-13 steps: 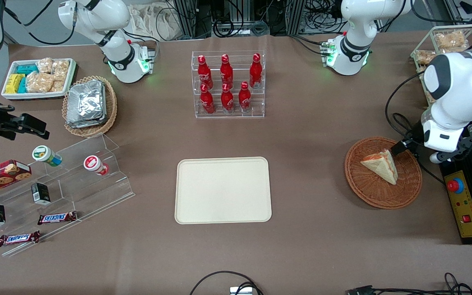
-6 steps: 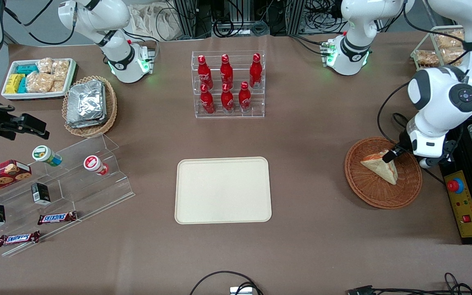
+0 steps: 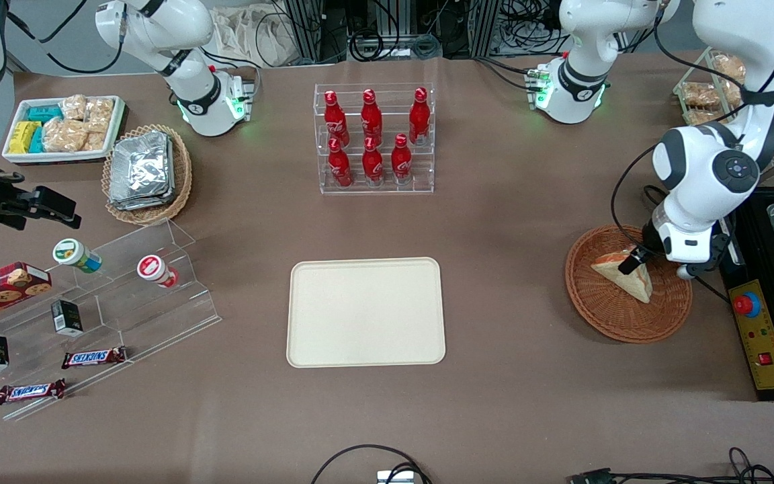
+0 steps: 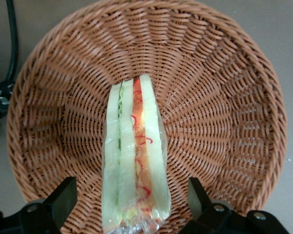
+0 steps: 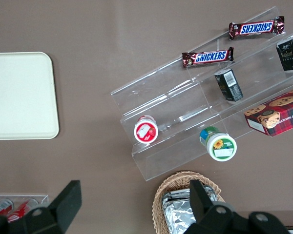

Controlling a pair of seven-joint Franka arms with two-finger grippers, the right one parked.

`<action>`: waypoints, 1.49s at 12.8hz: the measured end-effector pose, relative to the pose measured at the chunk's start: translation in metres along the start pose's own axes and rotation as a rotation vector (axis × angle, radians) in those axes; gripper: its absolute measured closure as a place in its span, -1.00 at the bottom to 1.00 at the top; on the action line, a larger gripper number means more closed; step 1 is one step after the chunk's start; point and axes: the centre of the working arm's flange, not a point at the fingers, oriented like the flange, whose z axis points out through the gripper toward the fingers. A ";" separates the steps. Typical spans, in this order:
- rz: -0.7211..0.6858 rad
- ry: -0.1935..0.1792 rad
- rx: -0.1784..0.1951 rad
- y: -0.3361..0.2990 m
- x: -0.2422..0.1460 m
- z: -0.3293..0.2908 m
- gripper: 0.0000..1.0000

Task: Place sandwich from basket to tray
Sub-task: 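Close the left gripper on the sandwich and lift it from the basket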

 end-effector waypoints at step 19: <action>0.081 0.052 -0.039 0.004 -0.001 -0.007 0.43</action>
